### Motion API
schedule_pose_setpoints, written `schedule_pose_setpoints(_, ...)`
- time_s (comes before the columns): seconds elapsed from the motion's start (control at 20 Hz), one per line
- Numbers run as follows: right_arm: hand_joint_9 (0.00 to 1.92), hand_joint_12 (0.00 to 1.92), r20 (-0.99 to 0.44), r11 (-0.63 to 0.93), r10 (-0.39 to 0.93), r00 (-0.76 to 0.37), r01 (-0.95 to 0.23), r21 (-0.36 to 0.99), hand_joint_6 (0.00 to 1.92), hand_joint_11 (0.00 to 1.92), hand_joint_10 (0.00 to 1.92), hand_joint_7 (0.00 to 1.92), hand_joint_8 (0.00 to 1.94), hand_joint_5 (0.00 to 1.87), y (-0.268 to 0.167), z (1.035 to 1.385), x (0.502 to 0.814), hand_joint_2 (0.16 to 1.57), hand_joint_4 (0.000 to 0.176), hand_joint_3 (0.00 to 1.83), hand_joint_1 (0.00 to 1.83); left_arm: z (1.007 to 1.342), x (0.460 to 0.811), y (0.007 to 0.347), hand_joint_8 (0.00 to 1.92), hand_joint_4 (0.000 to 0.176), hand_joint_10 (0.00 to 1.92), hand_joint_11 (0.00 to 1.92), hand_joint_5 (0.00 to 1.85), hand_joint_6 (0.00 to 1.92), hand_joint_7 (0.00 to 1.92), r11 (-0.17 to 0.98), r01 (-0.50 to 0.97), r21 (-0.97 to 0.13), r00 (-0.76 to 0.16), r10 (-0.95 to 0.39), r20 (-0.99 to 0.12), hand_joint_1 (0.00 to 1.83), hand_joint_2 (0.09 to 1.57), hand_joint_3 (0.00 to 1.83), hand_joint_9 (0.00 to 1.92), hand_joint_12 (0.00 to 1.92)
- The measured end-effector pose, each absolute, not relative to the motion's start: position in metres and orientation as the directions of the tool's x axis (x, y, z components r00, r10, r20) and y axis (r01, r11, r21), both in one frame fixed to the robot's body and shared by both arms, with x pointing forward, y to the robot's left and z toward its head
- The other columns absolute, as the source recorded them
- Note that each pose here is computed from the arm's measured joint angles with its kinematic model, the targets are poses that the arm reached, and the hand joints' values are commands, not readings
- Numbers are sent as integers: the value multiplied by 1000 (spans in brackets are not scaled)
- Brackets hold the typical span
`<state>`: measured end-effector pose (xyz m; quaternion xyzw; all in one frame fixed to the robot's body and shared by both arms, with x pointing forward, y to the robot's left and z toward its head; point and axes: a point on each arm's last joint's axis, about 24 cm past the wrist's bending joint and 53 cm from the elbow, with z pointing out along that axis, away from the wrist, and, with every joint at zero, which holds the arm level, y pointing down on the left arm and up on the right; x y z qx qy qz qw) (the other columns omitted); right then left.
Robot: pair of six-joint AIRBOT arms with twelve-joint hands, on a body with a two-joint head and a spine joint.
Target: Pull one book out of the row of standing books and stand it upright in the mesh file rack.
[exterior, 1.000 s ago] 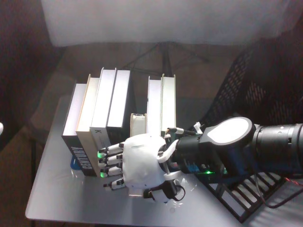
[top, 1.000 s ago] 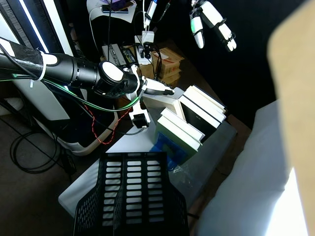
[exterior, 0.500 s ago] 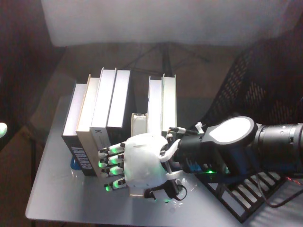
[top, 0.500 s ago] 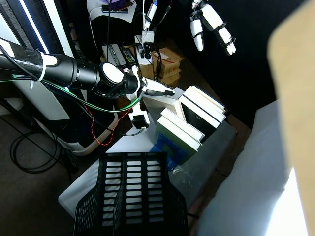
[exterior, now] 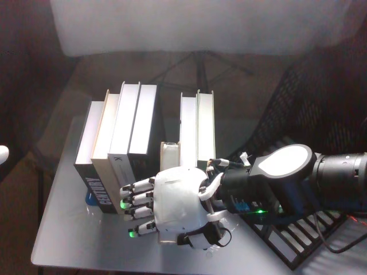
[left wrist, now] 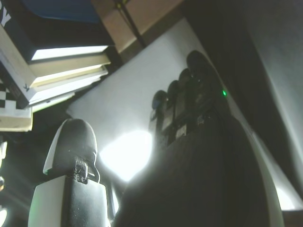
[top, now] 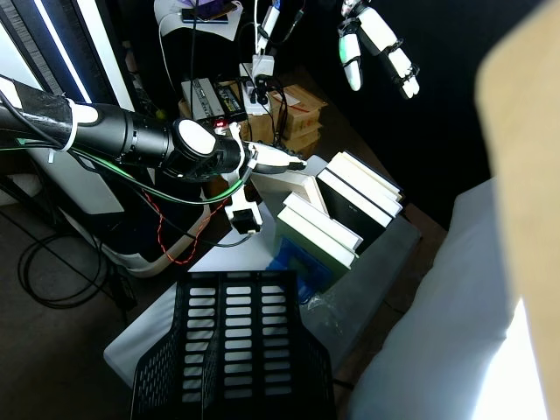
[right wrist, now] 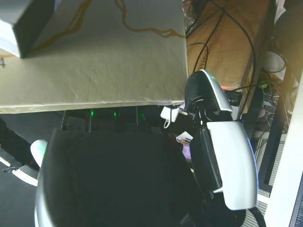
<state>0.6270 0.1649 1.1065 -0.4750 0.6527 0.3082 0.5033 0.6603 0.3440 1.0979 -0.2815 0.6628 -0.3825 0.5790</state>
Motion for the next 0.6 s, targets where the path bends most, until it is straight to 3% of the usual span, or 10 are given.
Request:
schedule_pose_setpoints(0.25,22,0,-950,364,-306,-57,-929,-62,7,0,0,119,0,309,164,1106,627,1432,38,2,246,1100,662,341,0,2,0,0,66,1,0,544,79,-835,-176,-817,-549,492,1320,1,0,239)
schedule_pose_setpoints(0.35,22,0,-951,370,-303,-68,-928,-52,6,0,0,119,0,309,160,1106,628,1432,38,2,246,1106,667,335,0,17,0,0,65,6,0,540,101,-836,-181,-816,-549,505,1315,0,0,209)
schedule_pose_setpoints(0.4,22,0,-951,373,-302,-69,-926,-51,6,0,0,119,0,309,159,1107,628,1432,38,2,246,1108,669,332,0,17,0,0,67,3,0,544,111,-832,-189,-810,-555,502,1315,0,0,118)
schedule_pose_setpoints(0.6,22,0,-954,399,-284,-100,-917,-22,6,0,0,119,0,309,136,1112,638,1432,38,2,246,1120,684,309,0,19,0,0,60,1,0,544,169,-822,-228,-790,-570,489,1315,1,0,48)
